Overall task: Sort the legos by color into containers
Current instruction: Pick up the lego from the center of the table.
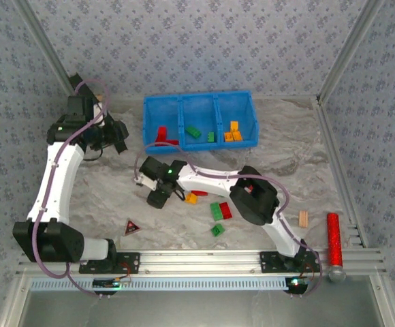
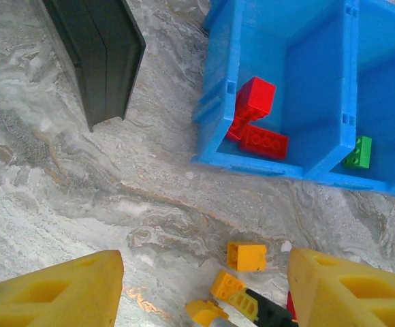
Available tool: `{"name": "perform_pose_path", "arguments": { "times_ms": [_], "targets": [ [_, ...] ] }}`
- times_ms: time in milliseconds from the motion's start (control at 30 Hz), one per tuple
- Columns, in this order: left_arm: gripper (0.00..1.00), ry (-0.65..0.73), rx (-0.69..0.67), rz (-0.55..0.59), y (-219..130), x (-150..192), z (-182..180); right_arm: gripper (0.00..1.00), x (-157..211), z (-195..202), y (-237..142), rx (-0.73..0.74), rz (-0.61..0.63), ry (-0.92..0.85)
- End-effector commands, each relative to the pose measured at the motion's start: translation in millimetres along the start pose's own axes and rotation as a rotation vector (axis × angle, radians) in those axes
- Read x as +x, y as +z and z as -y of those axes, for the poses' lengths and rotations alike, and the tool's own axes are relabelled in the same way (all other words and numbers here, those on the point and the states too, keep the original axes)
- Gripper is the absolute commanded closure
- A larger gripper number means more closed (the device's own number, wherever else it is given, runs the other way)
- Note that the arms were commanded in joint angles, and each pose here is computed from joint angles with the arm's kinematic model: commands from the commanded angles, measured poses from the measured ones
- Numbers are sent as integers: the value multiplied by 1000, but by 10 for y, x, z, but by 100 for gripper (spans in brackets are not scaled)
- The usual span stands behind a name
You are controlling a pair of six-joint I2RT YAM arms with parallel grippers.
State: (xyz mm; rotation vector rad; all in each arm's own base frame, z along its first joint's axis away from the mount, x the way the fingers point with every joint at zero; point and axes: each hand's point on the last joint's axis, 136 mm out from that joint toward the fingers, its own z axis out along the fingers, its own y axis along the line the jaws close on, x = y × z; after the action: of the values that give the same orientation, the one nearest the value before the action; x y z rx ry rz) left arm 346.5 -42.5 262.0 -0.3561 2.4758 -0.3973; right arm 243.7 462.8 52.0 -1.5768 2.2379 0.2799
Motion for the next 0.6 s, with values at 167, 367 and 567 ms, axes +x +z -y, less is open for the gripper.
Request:
{"name": "perform_pose_path", "arguments": {
  "times_ms": [167,367,567],
  "targets": [
    [35,10,34,-16,-52,60,35,38,-4,-37,170,31,-33,-111],
    [35,7,30,-21,-34,83,14,64,67,-73,280,27,-59,-131],
    [35,-1,27,-19,-37,72,-1,78,116,-26,207,38,-63,-124]
  ]
}}
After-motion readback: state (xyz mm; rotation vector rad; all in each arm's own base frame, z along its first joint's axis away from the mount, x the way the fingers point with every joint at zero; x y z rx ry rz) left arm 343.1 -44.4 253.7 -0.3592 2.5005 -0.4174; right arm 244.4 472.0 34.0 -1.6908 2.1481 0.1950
